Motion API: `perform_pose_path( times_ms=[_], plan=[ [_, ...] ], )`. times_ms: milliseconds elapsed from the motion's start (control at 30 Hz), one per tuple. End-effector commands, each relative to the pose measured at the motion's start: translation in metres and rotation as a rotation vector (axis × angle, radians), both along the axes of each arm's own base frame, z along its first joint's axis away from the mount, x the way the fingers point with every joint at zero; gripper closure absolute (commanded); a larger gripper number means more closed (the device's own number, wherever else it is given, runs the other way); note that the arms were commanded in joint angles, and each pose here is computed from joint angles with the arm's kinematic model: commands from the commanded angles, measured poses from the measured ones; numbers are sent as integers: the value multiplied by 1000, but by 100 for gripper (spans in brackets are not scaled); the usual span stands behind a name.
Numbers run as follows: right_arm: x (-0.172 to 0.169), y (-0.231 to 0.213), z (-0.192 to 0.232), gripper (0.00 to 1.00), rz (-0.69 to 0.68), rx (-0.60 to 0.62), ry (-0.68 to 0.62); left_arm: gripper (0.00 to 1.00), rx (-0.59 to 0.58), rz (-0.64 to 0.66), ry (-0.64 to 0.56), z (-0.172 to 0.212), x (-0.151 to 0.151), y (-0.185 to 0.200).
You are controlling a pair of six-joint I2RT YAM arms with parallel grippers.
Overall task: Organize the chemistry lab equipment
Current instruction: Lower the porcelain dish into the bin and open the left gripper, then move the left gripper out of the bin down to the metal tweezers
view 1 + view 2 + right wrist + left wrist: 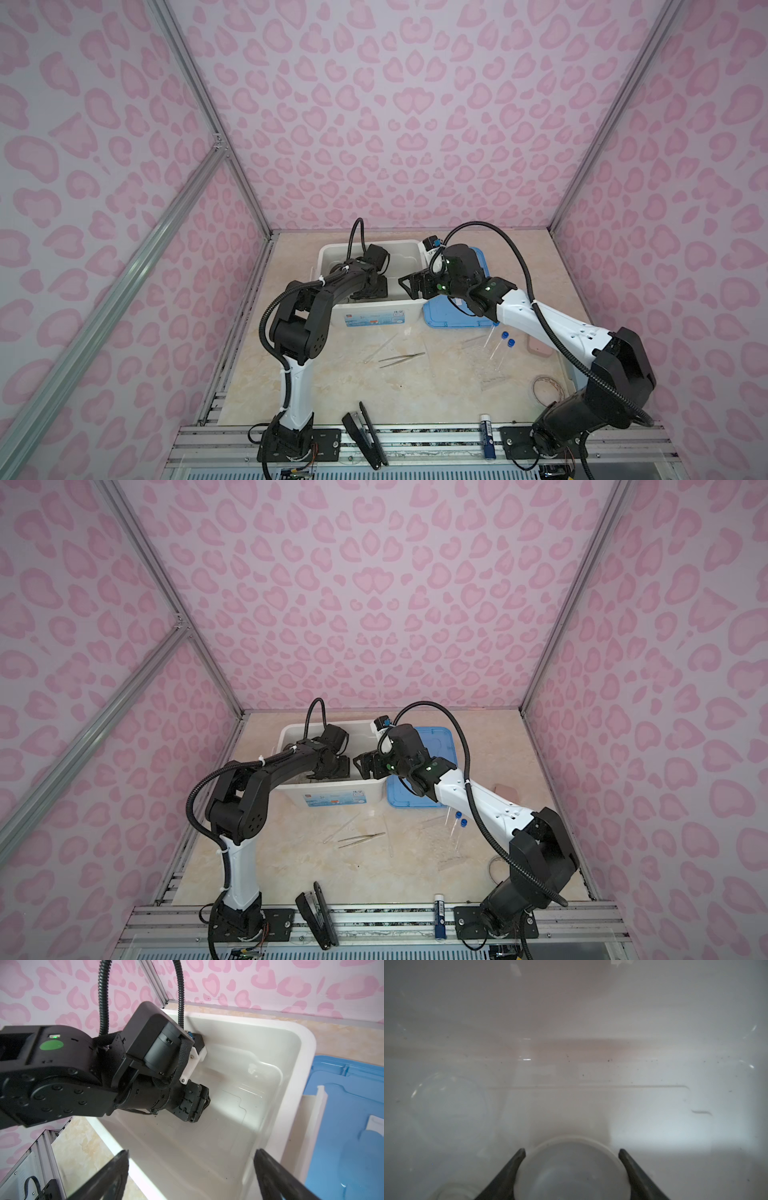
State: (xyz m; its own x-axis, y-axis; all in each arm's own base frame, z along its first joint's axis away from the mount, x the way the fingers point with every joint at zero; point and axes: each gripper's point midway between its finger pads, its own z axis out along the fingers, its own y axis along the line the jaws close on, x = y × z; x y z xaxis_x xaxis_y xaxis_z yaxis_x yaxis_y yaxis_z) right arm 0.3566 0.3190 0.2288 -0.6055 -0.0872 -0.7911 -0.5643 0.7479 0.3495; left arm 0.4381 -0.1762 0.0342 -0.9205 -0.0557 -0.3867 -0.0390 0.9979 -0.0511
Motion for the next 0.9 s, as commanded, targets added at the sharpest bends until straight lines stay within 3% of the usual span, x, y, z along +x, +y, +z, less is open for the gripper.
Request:
perform_pose_path(
  times_ms=[0,100,400,867],
  plan=[
    [1,2,1,6,5,4,-8,35,-22,6,-14,2,4,-4],
    [1,2,1,6,4,2,-6,27,-16,-4,-13,1,4,-4],
    [0,3,4,6,6,6,-10,18,-8,-25,-37,19,6,-5],
    [-10,-5,36,6,1,41,-73,17,-107,-40,-188,124,-1,-11]
  ],
)
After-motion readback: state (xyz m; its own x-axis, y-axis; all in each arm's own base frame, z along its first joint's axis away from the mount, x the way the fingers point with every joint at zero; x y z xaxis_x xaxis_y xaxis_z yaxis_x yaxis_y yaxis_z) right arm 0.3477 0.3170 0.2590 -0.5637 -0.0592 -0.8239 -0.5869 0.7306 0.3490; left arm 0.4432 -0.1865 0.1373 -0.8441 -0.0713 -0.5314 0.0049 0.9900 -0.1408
